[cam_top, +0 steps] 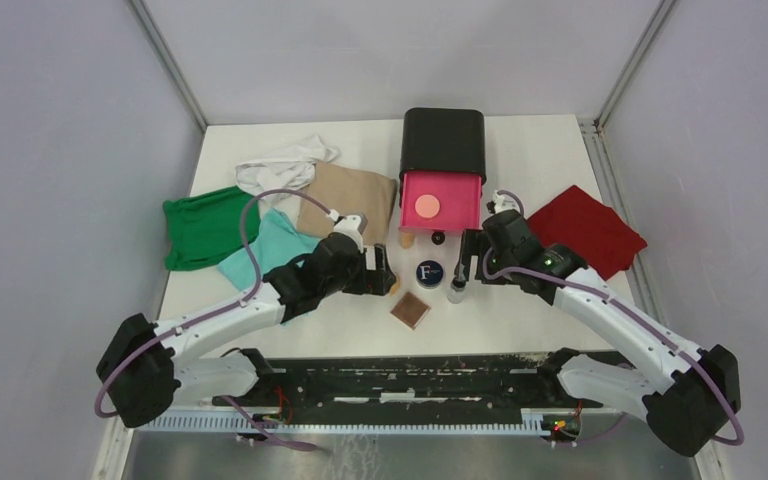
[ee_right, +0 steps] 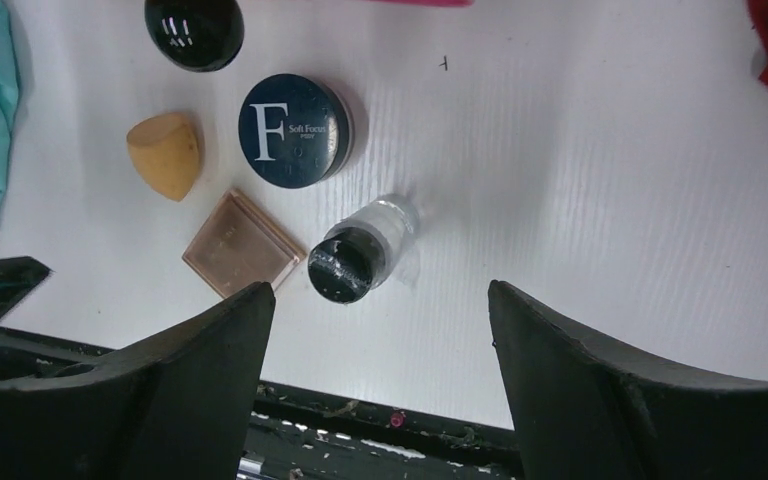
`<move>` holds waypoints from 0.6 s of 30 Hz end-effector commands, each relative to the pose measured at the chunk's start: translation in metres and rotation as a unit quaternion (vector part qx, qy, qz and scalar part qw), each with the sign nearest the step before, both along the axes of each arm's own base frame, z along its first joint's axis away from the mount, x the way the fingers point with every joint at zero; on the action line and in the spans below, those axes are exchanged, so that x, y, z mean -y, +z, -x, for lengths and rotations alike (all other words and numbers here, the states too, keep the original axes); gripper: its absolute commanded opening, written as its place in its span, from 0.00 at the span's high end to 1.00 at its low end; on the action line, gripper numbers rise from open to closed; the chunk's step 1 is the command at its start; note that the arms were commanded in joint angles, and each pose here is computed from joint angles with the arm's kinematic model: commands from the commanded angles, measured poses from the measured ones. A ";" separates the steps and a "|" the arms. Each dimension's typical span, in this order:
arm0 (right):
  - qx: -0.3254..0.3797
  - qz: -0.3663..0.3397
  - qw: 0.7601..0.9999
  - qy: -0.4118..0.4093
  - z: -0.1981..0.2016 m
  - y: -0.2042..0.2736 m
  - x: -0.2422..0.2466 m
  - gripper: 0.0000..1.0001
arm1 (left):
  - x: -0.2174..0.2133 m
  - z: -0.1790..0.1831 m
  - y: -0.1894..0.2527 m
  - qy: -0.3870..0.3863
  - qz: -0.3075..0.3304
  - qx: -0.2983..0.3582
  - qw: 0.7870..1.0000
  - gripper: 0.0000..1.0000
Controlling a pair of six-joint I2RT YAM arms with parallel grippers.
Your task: Organize the makeup
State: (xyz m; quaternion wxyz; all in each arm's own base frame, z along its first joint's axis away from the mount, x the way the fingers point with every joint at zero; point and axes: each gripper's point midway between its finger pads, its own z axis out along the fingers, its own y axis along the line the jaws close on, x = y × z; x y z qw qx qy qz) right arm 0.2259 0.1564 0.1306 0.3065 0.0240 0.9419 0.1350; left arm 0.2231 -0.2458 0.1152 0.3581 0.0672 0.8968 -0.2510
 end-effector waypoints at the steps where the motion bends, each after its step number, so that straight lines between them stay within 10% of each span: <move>1: 0.015 -0.026 1.000 -0.002 0.004 0.010 -0.008 0.14 | 0.017 0.015 -0.009 0.004 0.001 0.011 1.000 0.01; 18: 0.099 0.009 0.992 -0.076 -0.010 0.057 0.028 0.13 | 0.091 0.057 -0.069 -0.118 -0.208 0.040 0.970 0.01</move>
